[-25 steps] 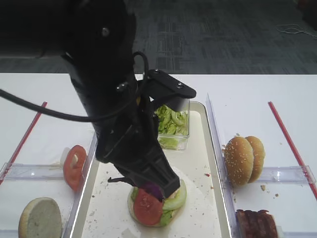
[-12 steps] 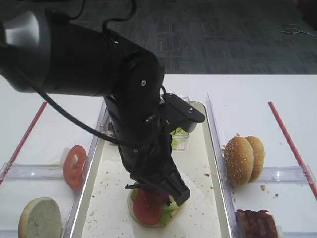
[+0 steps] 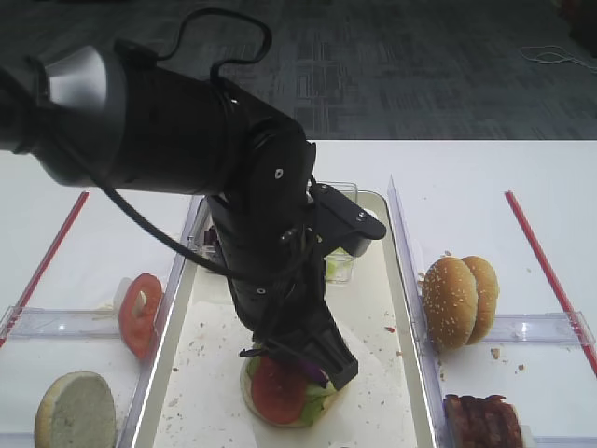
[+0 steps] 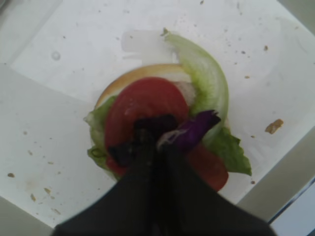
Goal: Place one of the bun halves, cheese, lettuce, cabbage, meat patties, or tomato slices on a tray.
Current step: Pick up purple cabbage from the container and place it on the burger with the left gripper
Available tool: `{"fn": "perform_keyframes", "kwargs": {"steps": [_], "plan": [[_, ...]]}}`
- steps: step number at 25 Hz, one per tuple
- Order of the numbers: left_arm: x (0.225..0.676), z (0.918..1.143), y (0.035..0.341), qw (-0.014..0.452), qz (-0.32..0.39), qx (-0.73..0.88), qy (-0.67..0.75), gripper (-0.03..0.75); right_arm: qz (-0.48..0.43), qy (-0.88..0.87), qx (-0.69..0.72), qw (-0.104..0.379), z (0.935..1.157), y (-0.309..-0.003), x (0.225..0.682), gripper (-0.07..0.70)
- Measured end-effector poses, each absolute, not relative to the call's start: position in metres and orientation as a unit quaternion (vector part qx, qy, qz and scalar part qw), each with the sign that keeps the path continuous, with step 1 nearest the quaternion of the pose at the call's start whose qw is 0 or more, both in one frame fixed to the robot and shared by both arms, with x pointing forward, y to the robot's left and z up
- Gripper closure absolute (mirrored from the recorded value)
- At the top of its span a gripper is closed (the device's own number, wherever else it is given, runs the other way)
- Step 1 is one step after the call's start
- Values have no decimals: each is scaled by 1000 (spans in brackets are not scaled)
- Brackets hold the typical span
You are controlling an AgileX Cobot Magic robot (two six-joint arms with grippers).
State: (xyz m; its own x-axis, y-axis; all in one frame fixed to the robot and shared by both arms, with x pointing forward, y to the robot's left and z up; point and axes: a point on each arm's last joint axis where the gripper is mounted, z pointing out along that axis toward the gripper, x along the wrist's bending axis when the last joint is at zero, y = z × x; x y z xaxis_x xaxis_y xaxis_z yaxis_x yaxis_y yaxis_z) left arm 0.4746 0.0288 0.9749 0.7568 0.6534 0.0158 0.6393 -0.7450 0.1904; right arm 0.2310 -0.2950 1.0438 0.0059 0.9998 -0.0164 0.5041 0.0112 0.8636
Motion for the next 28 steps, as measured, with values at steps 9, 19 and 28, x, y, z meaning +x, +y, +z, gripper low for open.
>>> {"fn": "perform_keyframes", "kwargs": {"steps": [9,19,28], "plan": [[475,973,29,84,40,933,347,589,346,614,612,358,1044,-295,231,253],[475,973,29,84,39,933,347,128,346,615,612,358,1044,-295,231,253],[473,999,32,111,48,930,347,108,346,615,612,358,1044,-295,231,253]]}}
